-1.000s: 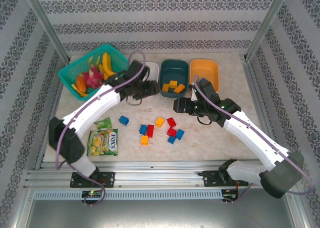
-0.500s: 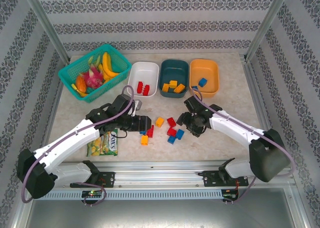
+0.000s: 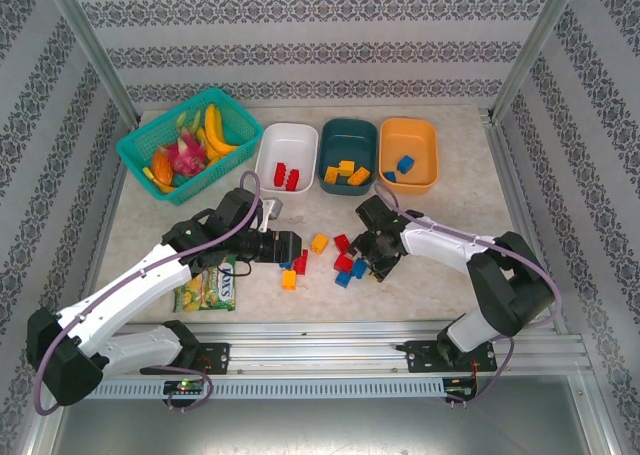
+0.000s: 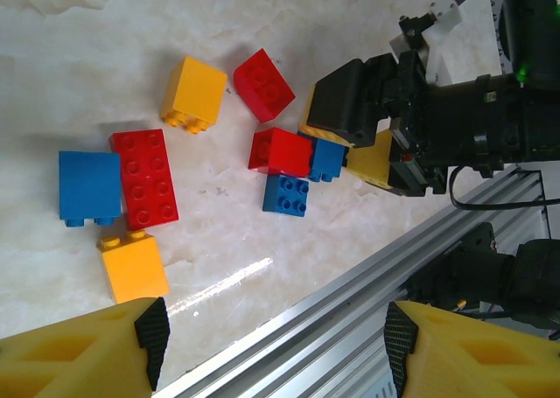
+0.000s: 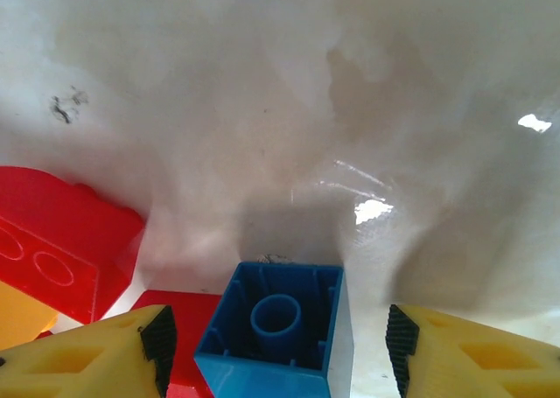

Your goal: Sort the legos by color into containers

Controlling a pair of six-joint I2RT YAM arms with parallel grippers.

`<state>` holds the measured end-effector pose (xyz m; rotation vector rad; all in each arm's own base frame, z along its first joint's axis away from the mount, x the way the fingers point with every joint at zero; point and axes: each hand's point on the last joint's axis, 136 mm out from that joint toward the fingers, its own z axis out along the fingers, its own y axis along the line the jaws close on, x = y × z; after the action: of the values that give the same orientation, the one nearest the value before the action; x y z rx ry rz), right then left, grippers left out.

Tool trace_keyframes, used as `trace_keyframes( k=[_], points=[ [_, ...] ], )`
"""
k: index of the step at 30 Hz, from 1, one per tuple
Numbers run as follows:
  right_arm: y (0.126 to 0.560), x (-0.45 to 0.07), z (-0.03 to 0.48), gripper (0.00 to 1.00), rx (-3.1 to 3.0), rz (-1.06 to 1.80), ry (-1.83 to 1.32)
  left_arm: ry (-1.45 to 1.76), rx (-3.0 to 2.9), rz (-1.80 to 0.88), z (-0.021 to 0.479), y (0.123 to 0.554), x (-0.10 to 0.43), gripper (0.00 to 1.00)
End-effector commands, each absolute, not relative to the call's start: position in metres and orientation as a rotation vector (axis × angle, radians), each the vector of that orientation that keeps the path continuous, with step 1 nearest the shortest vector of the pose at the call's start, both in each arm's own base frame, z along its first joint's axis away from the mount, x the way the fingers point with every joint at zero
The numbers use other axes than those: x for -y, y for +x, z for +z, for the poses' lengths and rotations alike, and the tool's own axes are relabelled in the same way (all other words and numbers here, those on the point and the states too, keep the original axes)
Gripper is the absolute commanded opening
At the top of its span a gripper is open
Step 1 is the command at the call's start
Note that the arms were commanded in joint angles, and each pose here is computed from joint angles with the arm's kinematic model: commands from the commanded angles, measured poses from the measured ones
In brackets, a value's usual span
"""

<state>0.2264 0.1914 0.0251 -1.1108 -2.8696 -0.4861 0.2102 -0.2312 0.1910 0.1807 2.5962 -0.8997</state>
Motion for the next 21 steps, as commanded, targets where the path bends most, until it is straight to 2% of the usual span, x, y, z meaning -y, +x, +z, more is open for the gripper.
trace_keyframes(
  k=[1,8,14,16,21],
  points=[
    [0.219,-0.195,0.02,0.65,2.829,-0.459,-1.124,0.233,-2.561,-0.913,0.193,0.208,0.235,0.69],
    [0.221,-0.194,0.015,0.51,2.835,-0.436,-1.132,0.232,-2.542,-0.937,0.196,0.212,0.24,0.68],
    [0.227,-0.191,0.023,0.34,2.869,-0.42,-1.128,0.238,-2.537,-0.951,0.199,0.215,0.244,0.69],
    [0.23,-0.185,0.033,0.27,2.918,-0.392,-1.106,0.237,-2.53,-0.956,0.202,0.218,0.247,0.68],
    [0.264,-0.155,0.09,0.25,3.141,-0.35,-1.044,0.233,-2.45,-1.019,0.236,0.24,0.268,0.68]
  ],
)
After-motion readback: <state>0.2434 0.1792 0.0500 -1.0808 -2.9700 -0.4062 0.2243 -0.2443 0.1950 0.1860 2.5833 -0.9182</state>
